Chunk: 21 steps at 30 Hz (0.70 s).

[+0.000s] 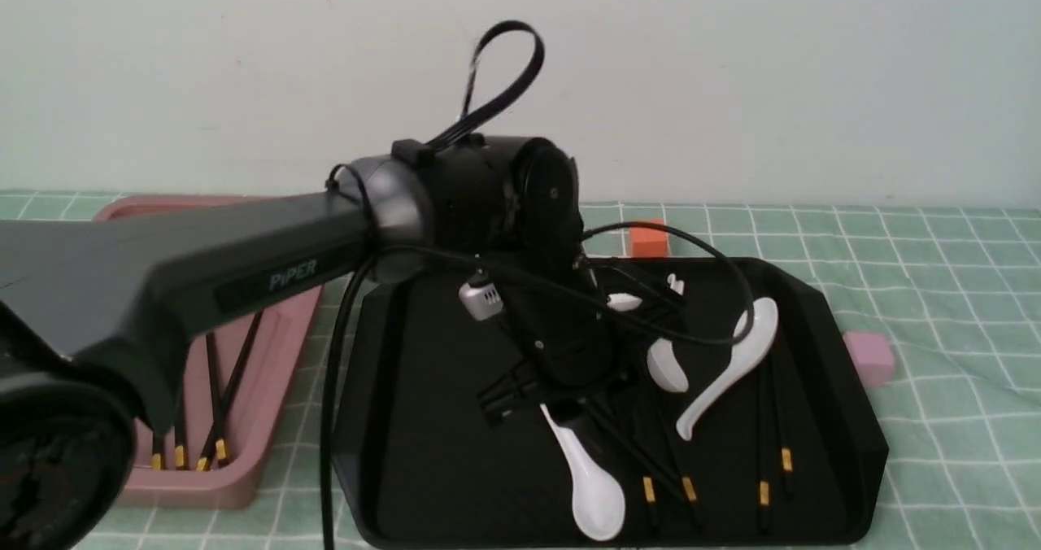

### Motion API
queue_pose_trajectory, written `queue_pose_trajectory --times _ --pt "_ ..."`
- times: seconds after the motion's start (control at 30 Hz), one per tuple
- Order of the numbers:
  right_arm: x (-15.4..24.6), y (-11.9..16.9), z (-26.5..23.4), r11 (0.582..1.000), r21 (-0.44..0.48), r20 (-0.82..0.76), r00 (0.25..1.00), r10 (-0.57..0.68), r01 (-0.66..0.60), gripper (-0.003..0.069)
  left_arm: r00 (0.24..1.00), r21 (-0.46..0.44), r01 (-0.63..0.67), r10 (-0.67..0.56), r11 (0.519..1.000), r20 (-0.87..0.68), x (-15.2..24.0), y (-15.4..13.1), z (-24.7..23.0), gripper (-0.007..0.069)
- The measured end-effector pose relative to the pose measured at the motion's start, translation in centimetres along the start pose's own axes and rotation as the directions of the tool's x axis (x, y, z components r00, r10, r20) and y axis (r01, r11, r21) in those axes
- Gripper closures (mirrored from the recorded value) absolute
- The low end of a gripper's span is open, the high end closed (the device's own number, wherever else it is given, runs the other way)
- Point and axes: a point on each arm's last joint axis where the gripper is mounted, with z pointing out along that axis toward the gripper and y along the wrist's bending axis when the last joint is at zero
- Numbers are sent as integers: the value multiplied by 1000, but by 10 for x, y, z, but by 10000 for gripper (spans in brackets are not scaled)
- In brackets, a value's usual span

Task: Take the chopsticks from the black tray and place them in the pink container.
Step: 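Reach over to the black tray and grasp a pair of chopsticks with the left gripper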

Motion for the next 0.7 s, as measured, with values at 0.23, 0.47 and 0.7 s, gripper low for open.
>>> queue_pose_trajectory --times 0.23,0.47,0.7 --pt "0 0 0 1000 0 0 1000 0 0 419 978 -2 196 -195 981 72 -5 -2 4 302" --pt "0 0 0 1000 0 0 1000 0 0 419 954 71 292 -296 954 50 -10 -7 29 284" --pt "0 0 0 1000 0 0 1000 0 0 419 938 69 335 -340 940 70 -15 -4 44 284"
